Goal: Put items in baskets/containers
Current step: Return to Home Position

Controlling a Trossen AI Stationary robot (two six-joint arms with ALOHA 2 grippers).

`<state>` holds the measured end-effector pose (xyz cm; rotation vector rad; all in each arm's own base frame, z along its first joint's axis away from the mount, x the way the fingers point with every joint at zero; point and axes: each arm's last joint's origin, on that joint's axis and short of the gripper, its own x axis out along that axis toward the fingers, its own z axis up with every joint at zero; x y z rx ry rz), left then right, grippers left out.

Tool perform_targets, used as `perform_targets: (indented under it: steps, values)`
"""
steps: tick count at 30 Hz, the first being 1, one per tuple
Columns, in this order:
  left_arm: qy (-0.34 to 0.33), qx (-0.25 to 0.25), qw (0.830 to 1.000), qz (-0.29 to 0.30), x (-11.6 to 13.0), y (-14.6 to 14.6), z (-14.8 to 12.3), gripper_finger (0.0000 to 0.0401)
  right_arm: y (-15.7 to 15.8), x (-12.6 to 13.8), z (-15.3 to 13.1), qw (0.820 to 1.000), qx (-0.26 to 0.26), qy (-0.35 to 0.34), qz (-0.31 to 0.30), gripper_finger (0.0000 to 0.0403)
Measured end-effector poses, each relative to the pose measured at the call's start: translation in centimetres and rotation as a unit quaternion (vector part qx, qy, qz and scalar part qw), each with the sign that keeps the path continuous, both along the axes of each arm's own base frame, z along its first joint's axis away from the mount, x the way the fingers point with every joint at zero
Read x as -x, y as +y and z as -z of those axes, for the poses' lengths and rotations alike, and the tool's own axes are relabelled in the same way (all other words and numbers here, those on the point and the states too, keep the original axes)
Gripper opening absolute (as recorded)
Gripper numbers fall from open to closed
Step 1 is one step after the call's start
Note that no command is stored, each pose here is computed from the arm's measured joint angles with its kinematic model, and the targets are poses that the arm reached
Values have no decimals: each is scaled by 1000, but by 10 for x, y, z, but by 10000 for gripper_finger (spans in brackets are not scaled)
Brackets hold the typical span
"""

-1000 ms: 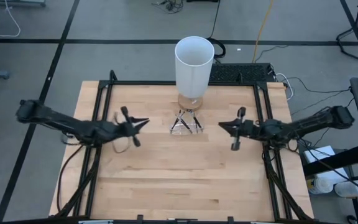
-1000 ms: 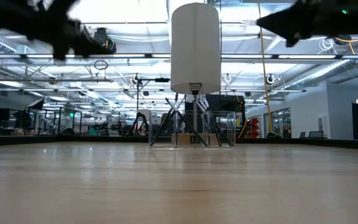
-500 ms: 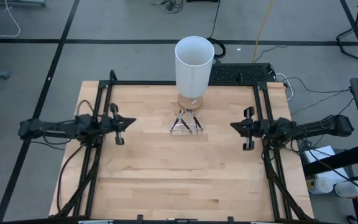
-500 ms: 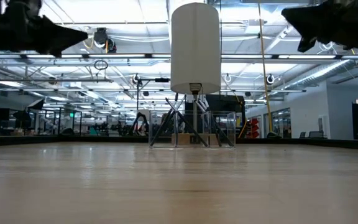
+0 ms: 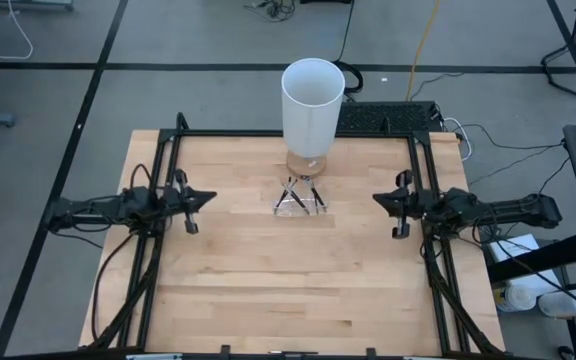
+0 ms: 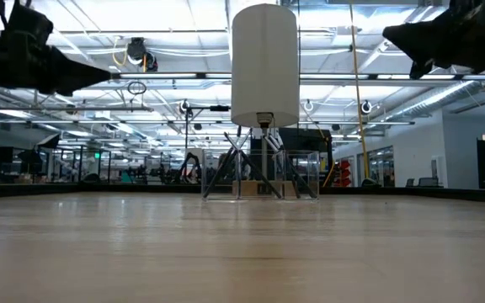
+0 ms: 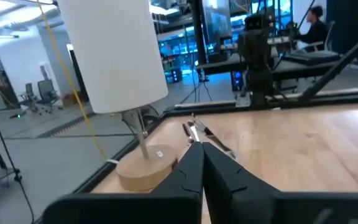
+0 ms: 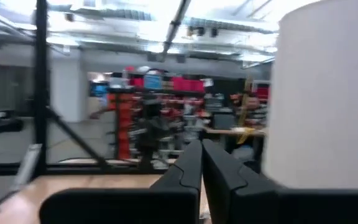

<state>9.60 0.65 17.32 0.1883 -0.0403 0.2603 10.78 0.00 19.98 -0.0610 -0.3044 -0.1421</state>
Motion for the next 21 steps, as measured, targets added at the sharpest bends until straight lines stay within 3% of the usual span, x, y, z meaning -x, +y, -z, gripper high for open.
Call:
perform_targets:
  steps: [11, 21]
  values:
    - [17, -4, 1000, 20, -2, -1, 2, 1, 2, -9, 16, 996, -46, 77, -25, 0]
    - [17, -42, 999, 20, -2, -2, 1, 1, 1, -2, 2, 1000, -4, 8, -10, 0]
